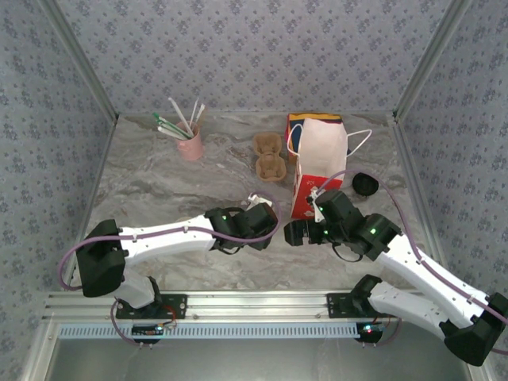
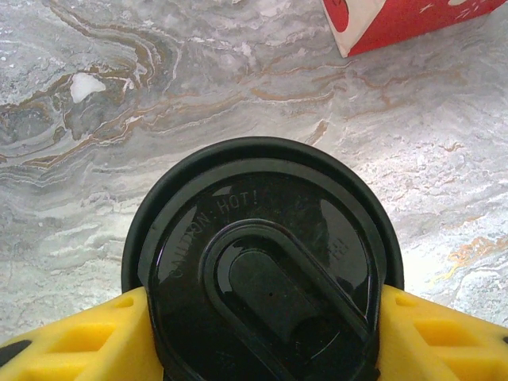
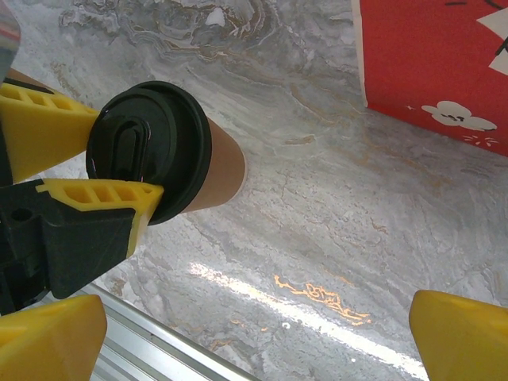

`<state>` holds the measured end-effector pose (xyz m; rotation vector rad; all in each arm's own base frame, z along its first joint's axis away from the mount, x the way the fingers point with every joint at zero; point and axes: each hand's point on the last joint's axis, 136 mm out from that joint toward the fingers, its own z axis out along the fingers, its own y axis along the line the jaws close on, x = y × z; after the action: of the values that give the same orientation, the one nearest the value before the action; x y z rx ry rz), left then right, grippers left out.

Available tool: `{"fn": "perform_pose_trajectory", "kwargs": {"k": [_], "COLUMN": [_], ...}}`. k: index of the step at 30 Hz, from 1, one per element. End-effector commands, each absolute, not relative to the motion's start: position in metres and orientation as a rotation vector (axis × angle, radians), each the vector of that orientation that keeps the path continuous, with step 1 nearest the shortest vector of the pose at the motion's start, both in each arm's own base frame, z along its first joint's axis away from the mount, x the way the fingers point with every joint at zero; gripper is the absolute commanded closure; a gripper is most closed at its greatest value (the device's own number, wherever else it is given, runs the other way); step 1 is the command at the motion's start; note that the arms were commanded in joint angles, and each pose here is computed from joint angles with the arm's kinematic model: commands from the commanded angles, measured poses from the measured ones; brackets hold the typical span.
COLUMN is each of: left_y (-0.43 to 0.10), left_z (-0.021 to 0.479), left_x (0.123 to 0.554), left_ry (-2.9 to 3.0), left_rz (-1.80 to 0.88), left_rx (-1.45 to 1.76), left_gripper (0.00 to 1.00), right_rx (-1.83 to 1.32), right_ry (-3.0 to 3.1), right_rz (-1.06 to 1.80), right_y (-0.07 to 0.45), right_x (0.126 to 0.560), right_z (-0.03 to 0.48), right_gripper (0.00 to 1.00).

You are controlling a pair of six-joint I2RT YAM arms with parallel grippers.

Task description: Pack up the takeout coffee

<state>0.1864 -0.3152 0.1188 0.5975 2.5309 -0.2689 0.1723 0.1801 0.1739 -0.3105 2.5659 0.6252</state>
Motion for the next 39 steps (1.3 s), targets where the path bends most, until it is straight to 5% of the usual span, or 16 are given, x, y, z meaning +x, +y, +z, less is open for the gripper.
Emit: {"fn": "perform_pose_trajectory", "kwargs": {"k": [1, 39], "left_y": [-0.310, -0.319], "left_z": [0.112, 0.146], "left_x": [0.174, 0.180], "left_ry": [2.591, 2.533], "left_rz": [-0.214, -0.291], "left_rx": [0.661, 0.616], "left_gripper": [0.41, 0.25], "right_rx": [-0.309, -0.314], "right_ry": [2.571, 2.574], "right_rz": [0.627, 0.643], "right_y": [0.180, 0.183], "right_x": [0.172, 0.172], "right_z": [0.172, 0.171], "right_gripper": [0.00, 0.00]}}
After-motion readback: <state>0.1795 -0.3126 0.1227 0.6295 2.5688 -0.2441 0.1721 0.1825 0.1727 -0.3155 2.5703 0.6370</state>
